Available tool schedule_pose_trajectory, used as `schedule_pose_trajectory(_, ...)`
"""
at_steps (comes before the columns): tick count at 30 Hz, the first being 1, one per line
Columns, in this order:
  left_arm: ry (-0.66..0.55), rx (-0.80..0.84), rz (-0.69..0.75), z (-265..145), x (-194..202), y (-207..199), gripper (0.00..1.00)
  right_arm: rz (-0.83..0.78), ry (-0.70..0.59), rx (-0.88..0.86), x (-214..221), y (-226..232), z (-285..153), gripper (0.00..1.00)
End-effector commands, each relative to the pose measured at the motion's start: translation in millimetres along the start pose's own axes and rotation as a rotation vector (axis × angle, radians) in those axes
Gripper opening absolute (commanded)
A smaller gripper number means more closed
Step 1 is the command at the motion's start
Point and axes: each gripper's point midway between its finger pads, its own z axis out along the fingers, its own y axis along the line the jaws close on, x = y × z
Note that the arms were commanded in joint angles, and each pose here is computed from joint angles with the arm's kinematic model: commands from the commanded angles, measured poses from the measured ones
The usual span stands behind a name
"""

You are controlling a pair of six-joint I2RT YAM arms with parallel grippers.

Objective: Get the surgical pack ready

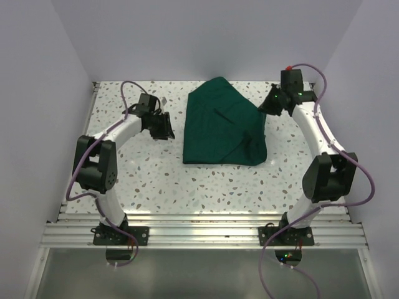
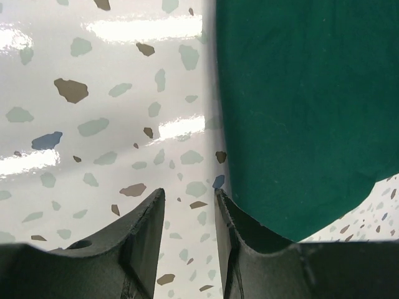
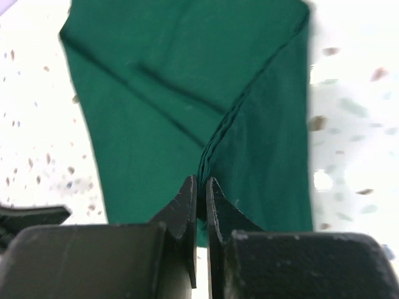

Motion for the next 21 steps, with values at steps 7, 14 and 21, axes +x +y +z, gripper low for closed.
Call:
schedule_pose_trajectory(7,-0.014,0.065,-0.056,17.0,1.4,-7.7,0.41,-0.091,0.129,-0.181,42.7,119.9,20.4,0.0)
schedule_pose_trajectory(14,-0.009,0.073,-0.103,20.1,7.6,-8.4,0.41,-0.134,0.192,-0.272,72.8,173.9,40.1,0.0)
schedule_pose_trajectory(21,0.014,0.085,-0.131,26.6,16.2,-11.3,0.41,-0.149,0.247,-0.333,100.5,208.4,53.8,0.0)
